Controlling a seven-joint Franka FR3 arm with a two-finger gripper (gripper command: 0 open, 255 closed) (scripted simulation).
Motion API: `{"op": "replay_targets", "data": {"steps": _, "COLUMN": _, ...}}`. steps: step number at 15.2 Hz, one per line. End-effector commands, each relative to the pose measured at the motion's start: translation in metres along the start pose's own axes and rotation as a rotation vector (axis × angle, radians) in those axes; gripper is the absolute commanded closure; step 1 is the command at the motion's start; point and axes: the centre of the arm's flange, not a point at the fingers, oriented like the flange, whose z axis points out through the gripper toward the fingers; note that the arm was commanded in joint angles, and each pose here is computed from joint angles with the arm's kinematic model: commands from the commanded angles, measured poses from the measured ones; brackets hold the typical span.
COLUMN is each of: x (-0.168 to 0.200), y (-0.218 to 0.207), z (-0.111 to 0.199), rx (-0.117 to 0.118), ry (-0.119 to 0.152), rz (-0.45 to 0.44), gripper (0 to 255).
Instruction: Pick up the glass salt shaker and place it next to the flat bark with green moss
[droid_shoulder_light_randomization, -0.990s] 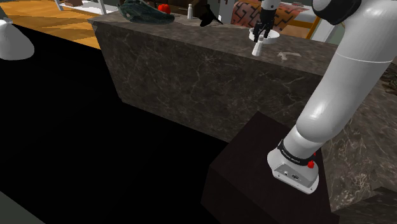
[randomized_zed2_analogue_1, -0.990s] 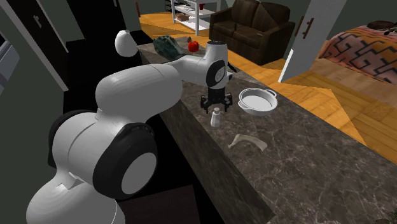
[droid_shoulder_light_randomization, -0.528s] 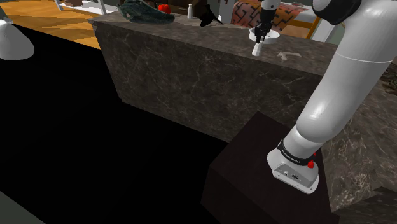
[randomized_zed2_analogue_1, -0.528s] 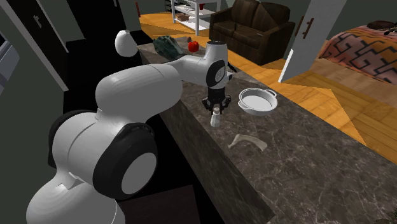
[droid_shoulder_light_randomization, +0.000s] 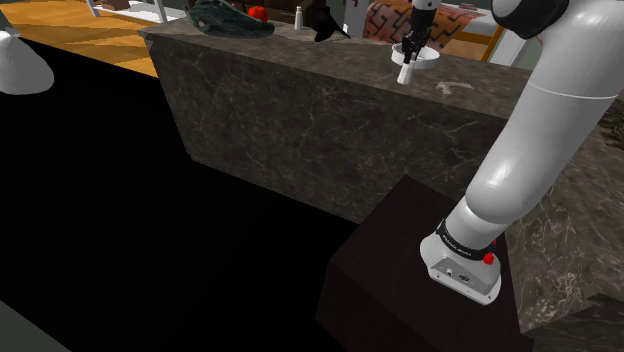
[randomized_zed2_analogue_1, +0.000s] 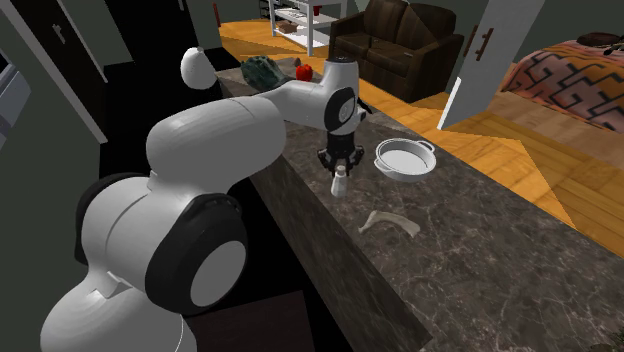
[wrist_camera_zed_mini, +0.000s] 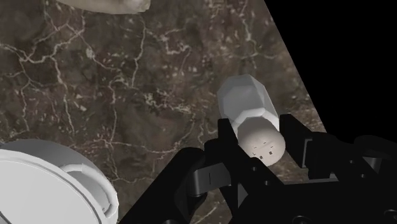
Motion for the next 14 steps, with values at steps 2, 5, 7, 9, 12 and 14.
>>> {"op": "replay_targets", "data": {"steps": 2, "x": 0.0, "y": 0.001, "z": -0.016, "rx": 0.0, "ry": 0.0, "rz": 0.0, "gripper": 255}}
{"op": "replay_targets", "data": {"steps": 5, "x": 0.0, "y": 0.002, "z": -0.031, "rx": 0.0, "ry": 0.0, "rz": 0.0, "gripper": 255}}
{"op": "replay_targets", "data": {"steps": 7, "x": 0.0, "y": 0.003, "z": -0.042, "rx": 0.0, "ry": 0.0, "rz": 0.0, "gripper": 255}}
{"op": "replay_targets", "data": {"steps": 9, "x": -0.001, "y": 0.004, "z": -0.053, "rx": 0.0, "ry": 0.0, "rz": 0.0, "gripper": 255}}
{"op": "replay_targets", "data": {"steps": 12, "x": -0.001, "y": 0.005, "z": -0.068, "rx": 0.0, "ry": 0.0, "rz": 0.0, "gripper": 255}}
{"op": "replay_targets", "data": {"steps": 14, "x": -0.001, "y": 0.006, "z": -0.079, "rx": 0.0, "ry": 0.0, "rz": 0.0, "gripper": 255}}
